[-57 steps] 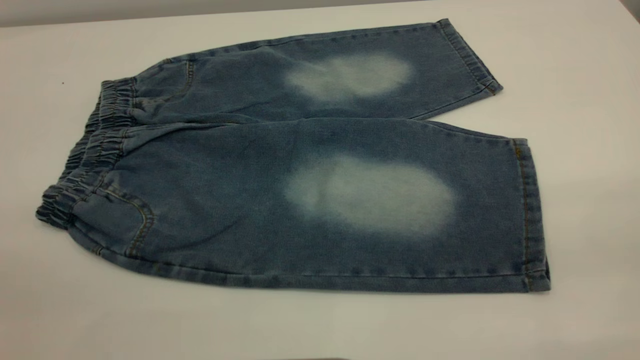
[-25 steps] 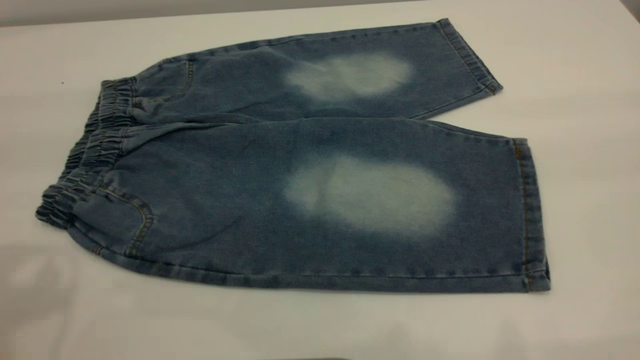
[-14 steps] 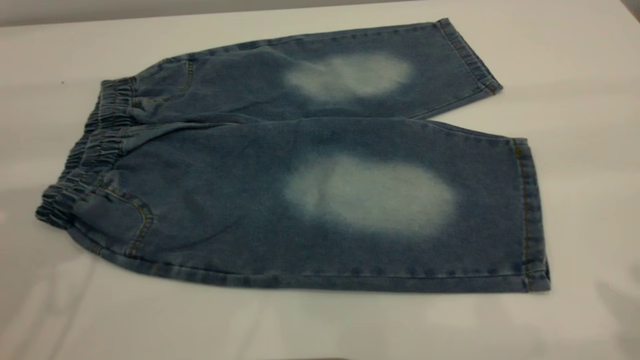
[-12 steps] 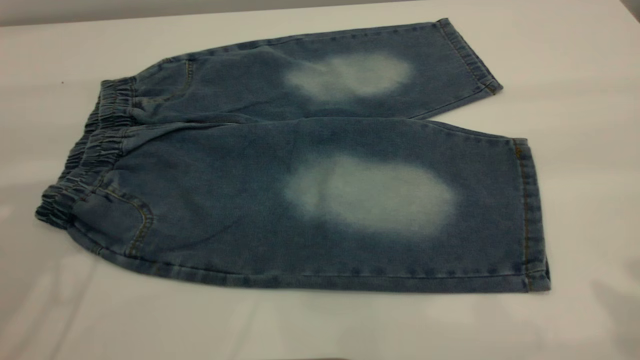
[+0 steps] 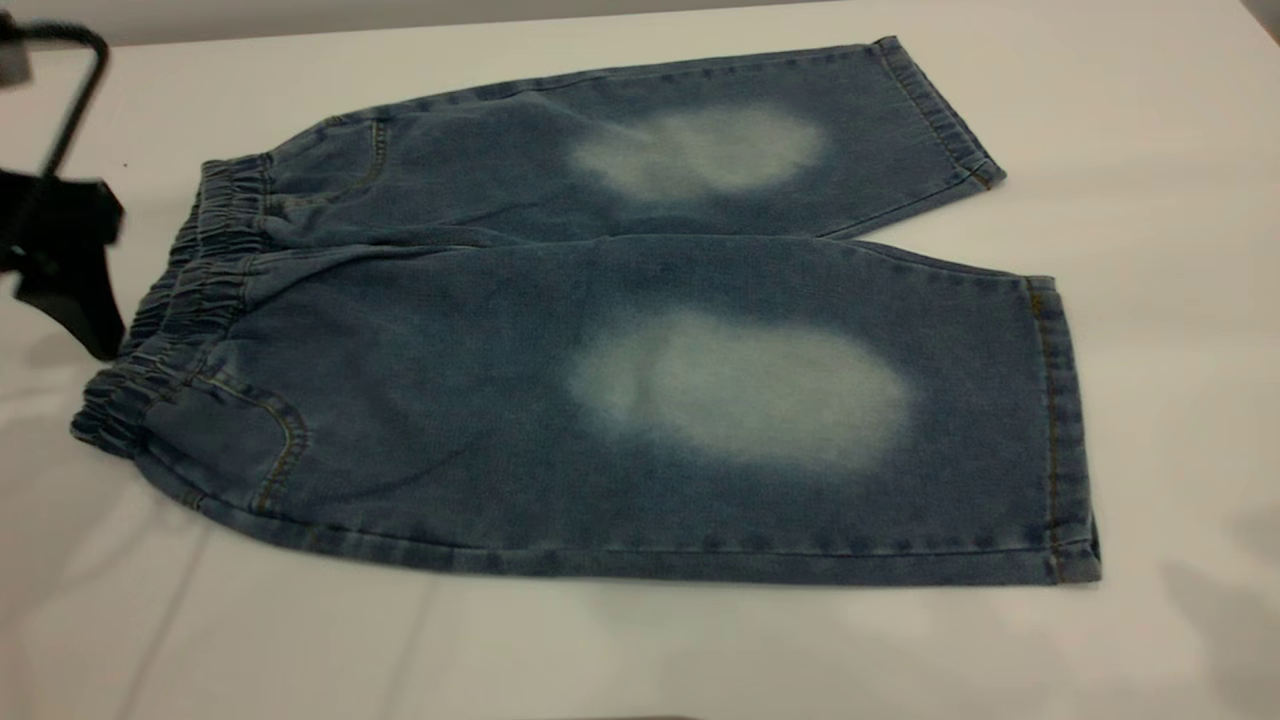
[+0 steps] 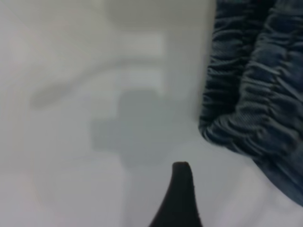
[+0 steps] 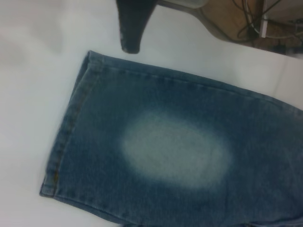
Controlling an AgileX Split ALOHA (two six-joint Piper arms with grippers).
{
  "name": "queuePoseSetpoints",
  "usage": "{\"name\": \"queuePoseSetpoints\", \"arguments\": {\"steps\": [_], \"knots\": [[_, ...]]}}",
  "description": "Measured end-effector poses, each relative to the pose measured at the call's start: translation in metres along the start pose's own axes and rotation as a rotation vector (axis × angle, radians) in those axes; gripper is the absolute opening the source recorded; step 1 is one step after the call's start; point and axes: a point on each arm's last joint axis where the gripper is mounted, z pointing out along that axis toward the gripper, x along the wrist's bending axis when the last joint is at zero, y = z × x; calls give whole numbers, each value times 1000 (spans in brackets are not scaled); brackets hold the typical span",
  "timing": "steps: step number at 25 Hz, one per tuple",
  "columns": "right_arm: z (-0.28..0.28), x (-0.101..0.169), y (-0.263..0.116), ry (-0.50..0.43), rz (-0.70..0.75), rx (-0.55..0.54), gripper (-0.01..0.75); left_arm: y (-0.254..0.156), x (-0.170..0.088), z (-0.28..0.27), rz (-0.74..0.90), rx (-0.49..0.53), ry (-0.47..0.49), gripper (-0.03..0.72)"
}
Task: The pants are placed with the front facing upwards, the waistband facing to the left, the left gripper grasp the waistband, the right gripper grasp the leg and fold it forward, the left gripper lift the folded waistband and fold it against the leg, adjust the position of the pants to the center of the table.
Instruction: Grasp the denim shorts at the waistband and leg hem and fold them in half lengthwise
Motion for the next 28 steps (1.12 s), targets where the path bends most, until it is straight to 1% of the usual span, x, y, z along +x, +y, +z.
{"name": "queuePoseSetpoints", "arguments": {"steps": [4, 8, 18, 20, 22, 24, 26, 28], "knots": [[0, 0, 0, 0, 0, 0, 585, -3, 0, 22, 7, 54, 10, 587], [0, 0, 0, 0, 0, 0, 585, -7, 0, 39, 14, 85, 16, 587], [0, 0, 0, 0, -1, -1, 585, -10, -1, 64, 17, 101, 13, 587], [0, 0, 0, 0, -1, -1, 585, -9, -1, 66, 21, 106, 14, 577], [0, 0, 0, 0, -1, -1, 585, -9, -1, 68, 19, 110, 13, 541], [0, 0, 0, 0, -1, -1, 585, -9, -2, 69, 8, 112, 9, 457], [0, 0, 0, 0, -1, -1, 585, -7, -3, 68, -2, 100, 3, 335], [0, 0, 0, 0, -1, -1, 585, -4, -4, 68, -3, 88, 0, 175]]}}
